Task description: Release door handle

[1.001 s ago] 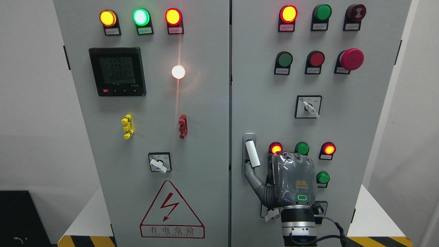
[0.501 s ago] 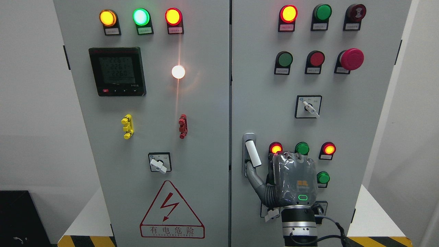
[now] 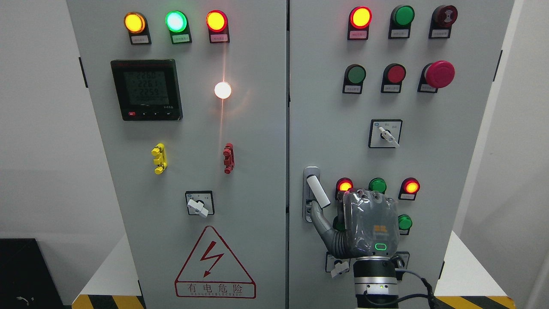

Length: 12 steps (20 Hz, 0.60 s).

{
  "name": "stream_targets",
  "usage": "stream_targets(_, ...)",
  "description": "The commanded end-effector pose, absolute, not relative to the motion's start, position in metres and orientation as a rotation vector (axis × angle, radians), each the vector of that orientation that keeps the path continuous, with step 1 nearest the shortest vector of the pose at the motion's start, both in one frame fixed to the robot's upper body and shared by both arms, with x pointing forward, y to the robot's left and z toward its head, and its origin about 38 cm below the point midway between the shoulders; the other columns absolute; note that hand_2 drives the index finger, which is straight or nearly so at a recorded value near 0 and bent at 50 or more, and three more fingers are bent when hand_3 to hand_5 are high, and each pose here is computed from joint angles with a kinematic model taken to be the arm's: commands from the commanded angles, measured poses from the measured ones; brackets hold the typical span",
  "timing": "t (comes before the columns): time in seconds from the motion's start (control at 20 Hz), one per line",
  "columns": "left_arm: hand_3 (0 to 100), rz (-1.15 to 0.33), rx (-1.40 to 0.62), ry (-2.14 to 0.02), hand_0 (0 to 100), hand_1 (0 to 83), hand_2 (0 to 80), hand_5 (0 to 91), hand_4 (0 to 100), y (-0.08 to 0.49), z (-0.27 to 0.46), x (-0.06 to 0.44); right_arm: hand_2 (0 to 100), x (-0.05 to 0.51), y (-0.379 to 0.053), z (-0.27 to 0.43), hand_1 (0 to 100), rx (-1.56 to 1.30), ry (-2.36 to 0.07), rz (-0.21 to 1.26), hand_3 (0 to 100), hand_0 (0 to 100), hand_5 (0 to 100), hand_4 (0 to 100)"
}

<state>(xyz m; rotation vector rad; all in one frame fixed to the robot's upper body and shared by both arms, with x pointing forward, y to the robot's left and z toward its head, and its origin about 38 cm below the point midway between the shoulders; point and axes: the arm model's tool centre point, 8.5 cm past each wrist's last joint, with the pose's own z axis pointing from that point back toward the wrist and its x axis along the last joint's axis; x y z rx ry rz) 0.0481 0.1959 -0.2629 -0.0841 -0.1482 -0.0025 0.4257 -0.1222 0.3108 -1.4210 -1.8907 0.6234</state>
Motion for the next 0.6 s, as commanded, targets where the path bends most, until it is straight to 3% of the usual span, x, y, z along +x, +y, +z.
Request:
stream_targets(0.0, 0, -0.003, -0.085, -0.148, 12, 55.6, 0.0, 0.0, 0, 0.1958, -0.2629, 0.0481, 100, 0.4257, -0.1232, 0.3104, 32, -1.419, -1.888, 0.624, 100, 48, 100, 95)
stream_targets(0.55, 0, -0.003, -0.085, -0.148, 12, 55.6, 0.0, 0.0, 0, 0.1958, -0.2629, 0.0481, 100, 0.4234, -0.1272, 0.3142, 32, -1.429, -1.893, 0.606, 100, 48, 100, 95)
